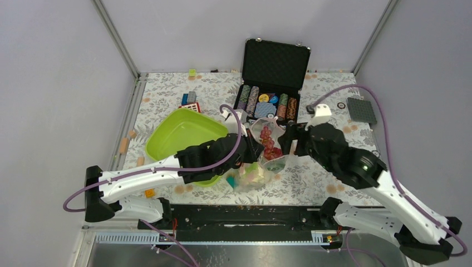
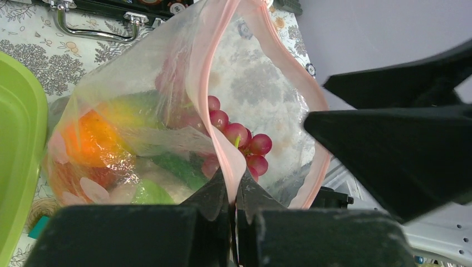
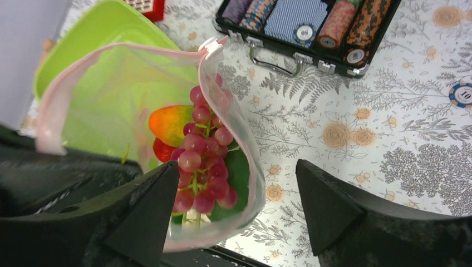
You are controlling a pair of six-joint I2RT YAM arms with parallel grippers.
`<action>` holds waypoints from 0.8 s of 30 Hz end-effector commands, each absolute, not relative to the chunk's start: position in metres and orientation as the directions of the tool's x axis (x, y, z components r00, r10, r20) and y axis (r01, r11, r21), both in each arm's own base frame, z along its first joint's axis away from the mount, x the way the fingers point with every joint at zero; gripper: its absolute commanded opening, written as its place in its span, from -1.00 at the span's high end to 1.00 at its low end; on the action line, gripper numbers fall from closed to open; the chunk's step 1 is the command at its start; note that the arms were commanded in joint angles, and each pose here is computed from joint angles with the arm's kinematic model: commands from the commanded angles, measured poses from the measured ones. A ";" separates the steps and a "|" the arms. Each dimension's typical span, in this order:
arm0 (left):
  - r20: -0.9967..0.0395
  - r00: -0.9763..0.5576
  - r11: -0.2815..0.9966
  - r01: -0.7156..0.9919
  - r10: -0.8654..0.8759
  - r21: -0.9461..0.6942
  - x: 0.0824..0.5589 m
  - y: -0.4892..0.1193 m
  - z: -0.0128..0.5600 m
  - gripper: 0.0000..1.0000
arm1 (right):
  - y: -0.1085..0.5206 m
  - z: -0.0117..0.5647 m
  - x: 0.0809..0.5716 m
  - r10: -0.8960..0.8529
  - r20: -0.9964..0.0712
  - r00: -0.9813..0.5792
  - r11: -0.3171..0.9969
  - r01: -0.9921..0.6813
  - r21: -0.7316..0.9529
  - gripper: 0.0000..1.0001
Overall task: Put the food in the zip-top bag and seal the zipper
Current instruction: Adjust the zipper food storage bag at the center of the board.
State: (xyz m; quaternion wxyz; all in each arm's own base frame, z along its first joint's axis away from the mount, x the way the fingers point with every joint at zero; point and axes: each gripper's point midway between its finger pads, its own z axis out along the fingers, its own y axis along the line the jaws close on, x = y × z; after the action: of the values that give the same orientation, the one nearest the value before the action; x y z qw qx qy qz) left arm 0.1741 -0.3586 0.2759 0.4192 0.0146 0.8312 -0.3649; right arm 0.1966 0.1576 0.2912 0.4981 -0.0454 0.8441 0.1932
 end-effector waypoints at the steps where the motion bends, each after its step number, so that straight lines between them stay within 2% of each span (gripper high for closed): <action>1: -0.696 -0.623 0.684 0.334 -0.355 -0.648 0.178 -0.361 0.296 1.00 | 0.168 0.289 0.217 0.144 -0.859 -0.491 0.938 -0.208 0.276 -0.58; 6: -0.703 -0.626 0.652 0.384 -0.337 -0.654 0.173 -0.365 0.304 1.00 | 0.179 0.269 0.223 0.084 -0.854 -0.514 0.942 -0.239 0.236 -0.14; 7: -0.704 -0.629 0.647 0.392 -0.330 -0.654 0.171 -0.366 0.304 1.00 | 0.181 0.268 0.224 0.078 -0.857 -0.510 0.940 -0.249 0.234 0.10; 9: -0.708 -0.632 0.638 0.412 -0.314 -0.651 0.168 -0.368 0.305 0.96 | 0.189 0.270 0.226 0.054 -0.871 -0.489 0.925 -0.304 0.228 0.73; 10: -0.710 -0.635 0.633 0.422 -0.304 -0.649 0.166 -0.369 0.305 0.88 | 0.191 0.272 0.227 0.041 -0.878 -0.476 0.920 -0.324 0.219 0.97; 11: -0.713 -0.638 0.627 0.436 -0.290 -0.645 0.164 -0.370 0.306 0.74 | 0.192 0.275 0.228 0.024 -0.886 -0.462 0.917 -0.343 0.204 1.00; 13: -0.723 -0.640 0.602 0.478 -0.260 -0.640 0.156 -0.368 0.311 0.22 | 0.192 0.278 0.230 -0.022 -0.901 -0.433 0.910 -0.381 0.161 1.00; 14: -0.735 -0.634 0.582 0.513 -0.239 -0.631 0.150 -0.367 0.315 -0.14 | 0.193 0.281 0.230 -0.054 -0.909 -0.414 0.900 -0.414 0.136 1.00; 15: -0.761 -0.613 0.566 0.558 -0.212 -0.607 0.146 -0.364 0.321 -0.60 | 0.195 0.284 0.229 -0.094 -0.915 -0.393 0.879 -0.464 0.109 1.00; 16: -0.779 -0.597 0.546 0.595 -0.192 -0.590 0.140 -0.360 0.327 -0.93 | 0.195 0.289 0.229 -0.121 -0.919 -0.374 0.859 -0.503 0.091 1.00; 20: -0.844 -0.516 0.544 0.671 -0.145 -0.504 0.133 -0.334 0.346 -0.97 | 0.208 0.310 0.221 -0.176 -0.937 -0.303 0.731 -0.677 0.082 1.00; 24: -0.902 -0.414 0.594 0.698 -0.119 -0.399 0.137 -0.299 0.363 -0.98 | 0.211 0.323 0.218 -0.257 -0.947 -0.191 0.634 -0.773 -0.016 1.00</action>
State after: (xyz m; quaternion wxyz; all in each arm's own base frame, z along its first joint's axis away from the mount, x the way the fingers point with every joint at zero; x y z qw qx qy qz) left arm 0.1379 -0.3294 0.3317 0.4515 0.1520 0.7671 -0.4296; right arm 0.2245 0.1893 0.2689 0.4782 -0.2411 0.8225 0.1915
